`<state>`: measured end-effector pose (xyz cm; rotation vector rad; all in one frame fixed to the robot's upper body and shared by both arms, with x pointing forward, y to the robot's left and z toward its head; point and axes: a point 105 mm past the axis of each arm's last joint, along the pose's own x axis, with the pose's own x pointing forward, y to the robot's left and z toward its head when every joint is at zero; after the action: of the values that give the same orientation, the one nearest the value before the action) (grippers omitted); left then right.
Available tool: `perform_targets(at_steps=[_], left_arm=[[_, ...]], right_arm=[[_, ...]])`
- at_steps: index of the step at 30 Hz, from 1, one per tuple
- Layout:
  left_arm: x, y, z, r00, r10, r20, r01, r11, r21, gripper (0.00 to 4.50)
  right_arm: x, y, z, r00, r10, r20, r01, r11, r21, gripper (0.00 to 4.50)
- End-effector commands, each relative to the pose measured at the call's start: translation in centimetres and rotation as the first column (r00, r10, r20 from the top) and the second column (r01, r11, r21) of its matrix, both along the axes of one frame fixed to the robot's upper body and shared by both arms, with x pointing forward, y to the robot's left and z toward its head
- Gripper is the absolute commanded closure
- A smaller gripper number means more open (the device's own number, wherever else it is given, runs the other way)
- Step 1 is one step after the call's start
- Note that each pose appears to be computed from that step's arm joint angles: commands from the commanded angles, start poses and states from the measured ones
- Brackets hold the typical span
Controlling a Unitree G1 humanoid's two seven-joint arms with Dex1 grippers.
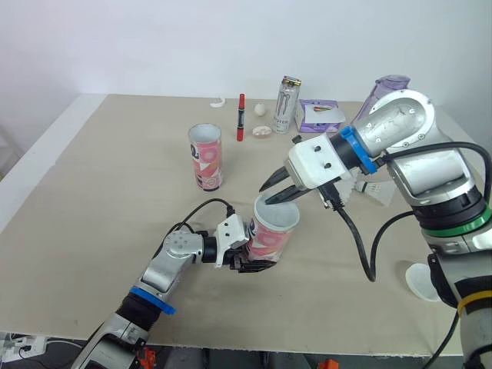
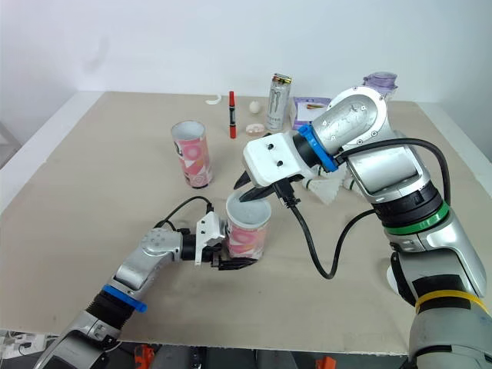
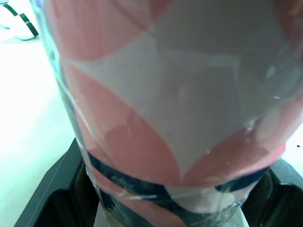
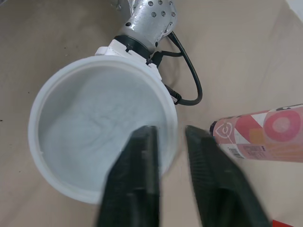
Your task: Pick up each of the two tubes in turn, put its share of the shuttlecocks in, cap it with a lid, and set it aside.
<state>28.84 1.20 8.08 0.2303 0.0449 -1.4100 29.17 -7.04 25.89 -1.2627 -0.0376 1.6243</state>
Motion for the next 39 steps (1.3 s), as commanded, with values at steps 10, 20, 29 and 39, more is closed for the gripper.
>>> perform_targets(at_steps=[10,20,29,39], left_arm=[[0.5,1.5,-1.7,0.996,0.072,-0.059,-0.069,0.996,0.06,1.05],[0.5,1.2,-1.5,0.996,0.071,-0.056,-0.068,0.996,0.049,1.05],[0.5,1.3,-1.6,0.995,0.081,-0.056,-0.079,0.996,0.05,1.05],[0.4,1.2,-1.6,0.994,0.089,-0.06,-0.087,0.995,0.043,1.05]], right_arm=[[-1.4,-1.5,5.1,0.989,-0.065,-0.13,0.094,0.968,0.234,2.65],[-2.7,-1.2,0.0,0.936,-0.115,-0.332,0.173,0.973,0.153,4.42],[-1.1,-2.0,-3.8,0.936,-0.206,-0.287,0.216,0.976,0.006,4.42],[0.1,-0.9,-4.3,0.9,-0.243,-0.362,0.275,0.961,0.039,4.42]])
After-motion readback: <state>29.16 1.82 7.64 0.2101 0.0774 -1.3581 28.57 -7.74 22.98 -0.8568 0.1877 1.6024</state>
